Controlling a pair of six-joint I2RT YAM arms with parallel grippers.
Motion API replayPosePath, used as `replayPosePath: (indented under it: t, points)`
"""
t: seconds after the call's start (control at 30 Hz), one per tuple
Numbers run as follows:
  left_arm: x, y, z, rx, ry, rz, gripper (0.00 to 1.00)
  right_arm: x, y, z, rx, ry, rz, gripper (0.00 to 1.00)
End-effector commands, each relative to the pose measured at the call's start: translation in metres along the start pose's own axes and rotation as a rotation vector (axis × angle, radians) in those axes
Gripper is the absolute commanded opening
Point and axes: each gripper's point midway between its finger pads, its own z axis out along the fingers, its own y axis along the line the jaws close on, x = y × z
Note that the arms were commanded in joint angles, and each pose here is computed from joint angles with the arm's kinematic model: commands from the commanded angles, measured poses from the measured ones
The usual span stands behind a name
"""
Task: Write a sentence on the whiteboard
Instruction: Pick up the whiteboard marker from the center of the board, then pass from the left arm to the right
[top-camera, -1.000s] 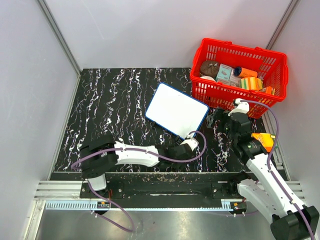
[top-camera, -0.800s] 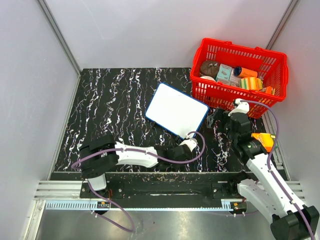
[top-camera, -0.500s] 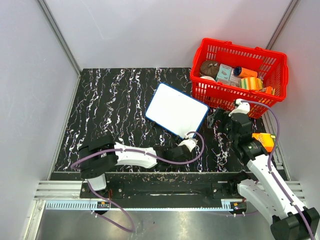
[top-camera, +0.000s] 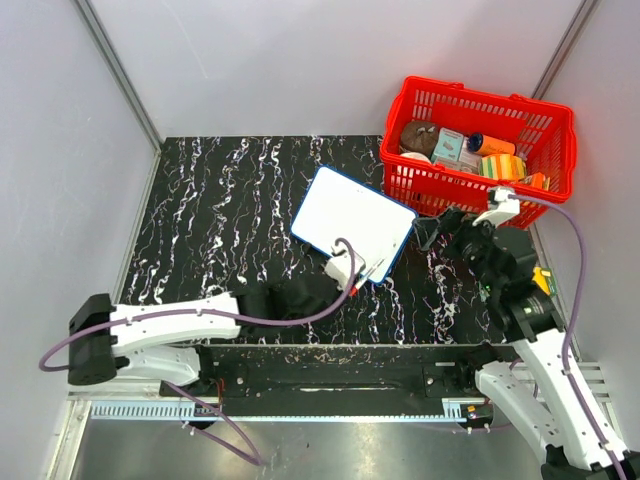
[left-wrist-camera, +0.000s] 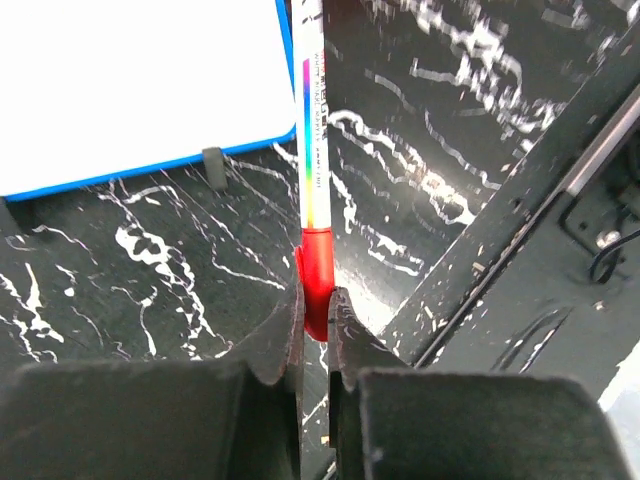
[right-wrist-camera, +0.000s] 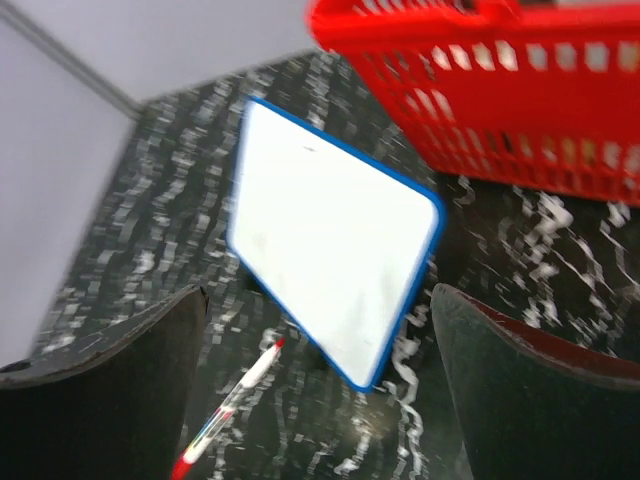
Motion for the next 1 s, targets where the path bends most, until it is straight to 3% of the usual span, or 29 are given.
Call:
replayPosePath:
  t: [0.0,0.23,0.33,0.53,0.7,0.97]
  points:
    - [-0.040,0.014,-0.026,-0.013,-0.115,-0.058,0.00,-0.042,0.067,-0.034,-0.292,-0.073,0.034,1.00]
    - [-0.117,0.036,-0.056,0.016,-0.374,-0.216,0.00,-0.029,0.149,-0.057,-0.835,0.046,0.121,0.93]
    - [-0.138,0.047,-0.064,0.035,-0.442,-0.262,0.00,-0.014,0.157,-0.051,-0.929,0.120,0.195,0.86]
    - [-0.171,0.045,-0.082,0.116,-0.565,-0.278,0.00,-0.005,0.163,-0.035,-0.921,0.130,0.227,0.83]
    - [-0.181,0.039,-0.084,0.148,-0.580,-0.279,0.00,-0.004,0.180,-0.033,-1.005,0.128,0.264,0.78]
    - [-0.188,0.024,-0.090,0.246,-0.622,-0.288,0.00,0.001,0.187,-0.014,-0.992,0.144,0.312,0.69]
